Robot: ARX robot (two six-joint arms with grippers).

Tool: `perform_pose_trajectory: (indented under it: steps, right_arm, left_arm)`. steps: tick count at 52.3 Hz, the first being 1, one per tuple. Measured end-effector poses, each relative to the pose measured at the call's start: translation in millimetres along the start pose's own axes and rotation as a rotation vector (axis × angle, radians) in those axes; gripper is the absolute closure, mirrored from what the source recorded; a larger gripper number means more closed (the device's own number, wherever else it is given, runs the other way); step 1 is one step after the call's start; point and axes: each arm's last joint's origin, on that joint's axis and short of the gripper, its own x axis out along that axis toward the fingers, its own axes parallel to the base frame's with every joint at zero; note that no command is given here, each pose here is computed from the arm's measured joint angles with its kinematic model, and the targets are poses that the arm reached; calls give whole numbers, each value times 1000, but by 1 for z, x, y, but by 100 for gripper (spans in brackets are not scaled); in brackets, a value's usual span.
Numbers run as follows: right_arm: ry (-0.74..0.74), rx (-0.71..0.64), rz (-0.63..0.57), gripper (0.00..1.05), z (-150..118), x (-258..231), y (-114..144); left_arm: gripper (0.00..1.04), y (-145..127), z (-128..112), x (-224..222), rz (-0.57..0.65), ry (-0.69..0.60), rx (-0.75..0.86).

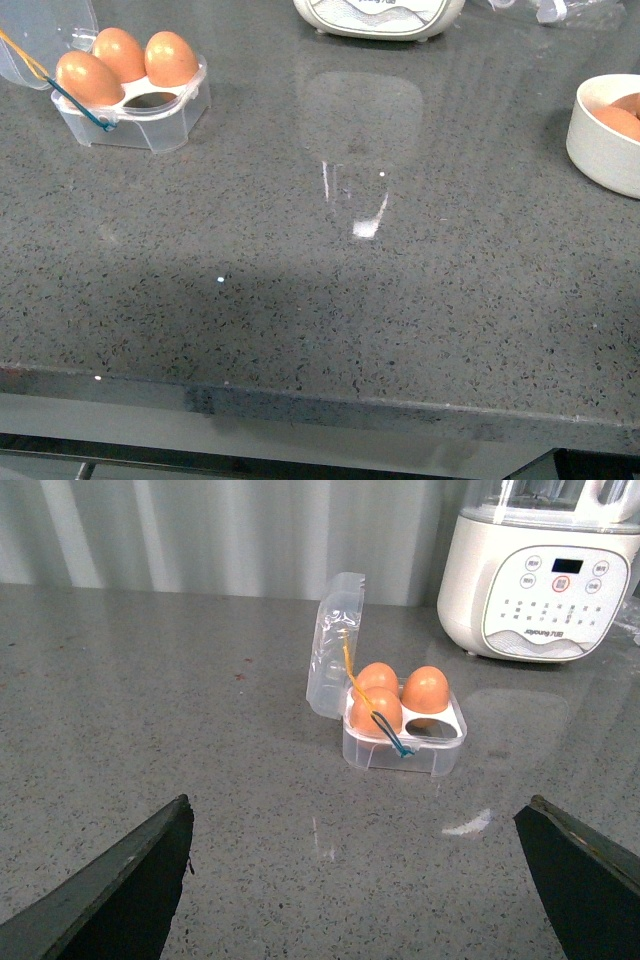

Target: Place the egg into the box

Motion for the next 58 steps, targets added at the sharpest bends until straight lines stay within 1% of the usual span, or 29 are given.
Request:
perform_pose_trajectory:
  steps: [58]
  right_arm:
    - [0,0,0,7,0,0,0]
  left_arm:
    - [7,0,0,0,0,0,0]
